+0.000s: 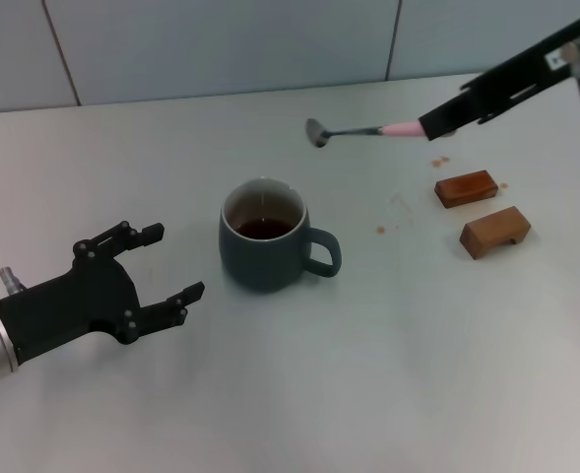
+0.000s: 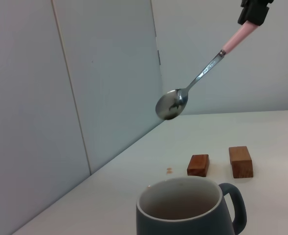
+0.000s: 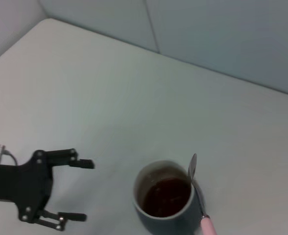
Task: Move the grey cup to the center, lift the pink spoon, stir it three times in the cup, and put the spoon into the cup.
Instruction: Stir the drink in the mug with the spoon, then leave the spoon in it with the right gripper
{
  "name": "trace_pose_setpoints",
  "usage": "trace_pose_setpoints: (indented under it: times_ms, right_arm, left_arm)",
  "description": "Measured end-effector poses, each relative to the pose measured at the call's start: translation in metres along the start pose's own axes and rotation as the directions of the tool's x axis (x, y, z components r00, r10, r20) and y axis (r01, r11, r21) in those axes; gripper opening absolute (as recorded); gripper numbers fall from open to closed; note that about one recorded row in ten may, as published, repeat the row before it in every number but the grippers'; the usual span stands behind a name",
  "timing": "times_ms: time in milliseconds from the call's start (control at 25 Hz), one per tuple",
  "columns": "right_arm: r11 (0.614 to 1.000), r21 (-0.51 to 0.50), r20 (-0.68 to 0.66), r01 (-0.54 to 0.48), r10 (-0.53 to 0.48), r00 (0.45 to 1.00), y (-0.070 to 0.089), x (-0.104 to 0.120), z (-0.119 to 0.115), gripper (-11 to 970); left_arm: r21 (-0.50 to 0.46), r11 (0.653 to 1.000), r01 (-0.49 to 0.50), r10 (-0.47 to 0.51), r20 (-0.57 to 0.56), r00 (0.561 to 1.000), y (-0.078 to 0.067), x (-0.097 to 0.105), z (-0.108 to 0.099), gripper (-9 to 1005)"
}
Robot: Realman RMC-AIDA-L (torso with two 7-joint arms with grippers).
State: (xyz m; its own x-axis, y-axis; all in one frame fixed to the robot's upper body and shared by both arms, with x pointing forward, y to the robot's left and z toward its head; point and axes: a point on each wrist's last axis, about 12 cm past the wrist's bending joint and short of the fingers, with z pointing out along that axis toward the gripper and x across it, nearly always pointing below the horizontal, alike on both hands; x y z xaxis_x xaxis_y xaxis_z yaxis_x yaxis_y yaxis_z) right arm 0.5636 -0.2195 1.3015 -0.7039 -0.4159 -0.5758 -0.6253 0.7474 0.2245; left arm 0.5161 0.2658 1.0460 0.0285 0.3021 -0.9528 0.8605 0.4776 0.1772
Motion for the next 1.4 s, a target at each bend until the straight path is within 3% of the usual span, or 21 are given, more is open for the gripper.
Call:
trace_pose_setpoints:
  times_ms: [320, 720, 1400]
  right_arm:
    - [0.997, -0.072, -0.072, -0.008, 0.003, 0.997, 0.002, -0.018, 0.017, 106]
    - [0.997, -0.07, -0.17, -0.016, 0.004, 0.985, 0.003, -0.042, 0.035, 106]
    - [0.998, -0.064, -0.258, -0.014, -0.003, 0.966, 0.0, -0.055, 0.074, 107]
  left_arm:
    - [0.002, 1.0, -0.001, 0.001, 0.003, 1.0, 0.0, -0.001, 0.001, 838]
    - [0.002, 1.0, -0.003, 0.003, 0.003, 1.0, 0.0, -0.001, 0.001, 837]
    - [0.0, 1.0, -0.001, 0.001, 0.001, 1.0, 0.0, -0.001, 0.001, 836]
